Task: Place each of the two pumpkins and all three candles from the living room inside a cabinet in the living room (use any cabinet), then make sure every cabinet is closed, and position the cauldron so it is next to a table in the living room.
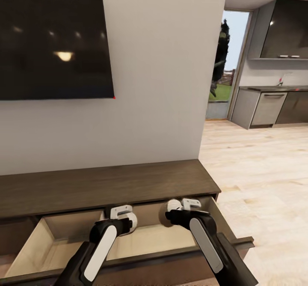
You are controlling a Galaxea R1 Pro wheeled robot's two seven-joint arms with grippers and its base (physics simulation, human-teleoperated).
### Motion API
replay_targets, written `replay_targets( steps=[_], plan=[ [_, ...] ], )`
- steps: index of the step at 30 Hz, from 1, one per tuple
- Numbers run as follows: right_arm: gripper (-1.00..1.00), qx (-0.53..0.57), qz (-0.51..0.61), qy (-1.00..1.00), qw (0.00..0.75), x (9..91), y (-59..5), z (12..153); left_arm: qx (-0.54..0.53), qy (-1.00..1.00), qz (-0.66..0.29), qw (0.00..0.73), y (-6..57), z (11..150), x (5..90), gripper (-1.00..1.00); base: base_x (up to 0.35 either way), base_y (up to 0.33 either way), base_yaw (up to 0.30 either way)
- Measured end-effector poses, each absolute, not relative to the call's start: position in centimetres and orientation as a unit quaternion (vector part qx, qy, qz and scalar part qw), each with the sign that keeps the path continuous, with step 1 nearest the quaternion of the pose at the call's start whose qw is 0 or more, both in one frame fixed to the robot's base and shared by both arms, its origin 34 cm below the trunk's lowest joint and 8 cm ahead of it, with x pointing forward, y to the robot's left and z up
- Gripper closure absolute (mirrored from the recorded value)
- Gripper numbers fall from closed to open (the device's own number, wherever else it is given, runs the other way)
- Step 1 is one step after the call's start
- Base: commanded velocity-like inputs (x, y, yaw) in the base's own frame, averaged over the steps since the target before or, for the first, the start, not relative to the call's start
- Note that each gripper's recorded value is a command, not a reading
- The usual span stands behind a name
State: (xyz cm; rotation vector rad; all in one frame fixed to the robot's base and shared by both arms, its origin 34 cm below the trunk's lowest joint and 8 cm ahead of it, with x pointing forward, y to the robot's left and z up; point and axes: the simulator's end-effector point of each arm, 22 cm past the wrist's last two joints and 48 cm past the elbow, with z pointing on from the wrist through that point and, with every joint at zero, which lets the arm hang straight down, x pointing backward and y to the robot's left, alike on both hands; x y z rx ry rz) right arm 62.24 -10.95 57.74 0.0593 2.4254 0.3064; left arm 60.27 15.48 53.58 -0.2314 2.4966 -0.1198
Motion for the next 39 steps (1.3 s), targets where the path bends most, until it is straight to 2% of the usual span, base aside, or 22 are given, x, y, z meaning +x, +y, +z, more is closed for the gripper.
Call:
replay_targets(
  steps=[11, 22, 35, 39],
  plan=[
    [1.00, 0.033, 0.068, 0.944, 0.322, 62.9, -13.1, 53.8, -0.101, 0.950, -0.023, 0.296, 17.5, 50.3, 61.5, 1.00, 0.000, 0.000, 0.000],
    [1.00, 0.006, 0.041, 0.946, 0.322, 64.3, -11.6, 51.2, -0.107, 0.953, -0.004, 0.284, 18.4, 47.3, 63.7, 1.00, 0.000, 0.000, 0.000],
    [1.00, 0.013, 0.031, 0.932, 0.360, 66.8, -10.4, 48.8, -0.120, 0.945, -0.014, 0.303, 17.6, 44.9, 63.9, 1.00, 0.000, 0.000, 0.000],
    [1.00, 0.011, 0.053, 0.925, 0.375, 66.7, -7.5, 48.9, -0.121, 0.944, -0.017, 0.307, 17.3, 44.1, 63.8, 1.00, 0.000, 0.000, 0.000]
  ],
)
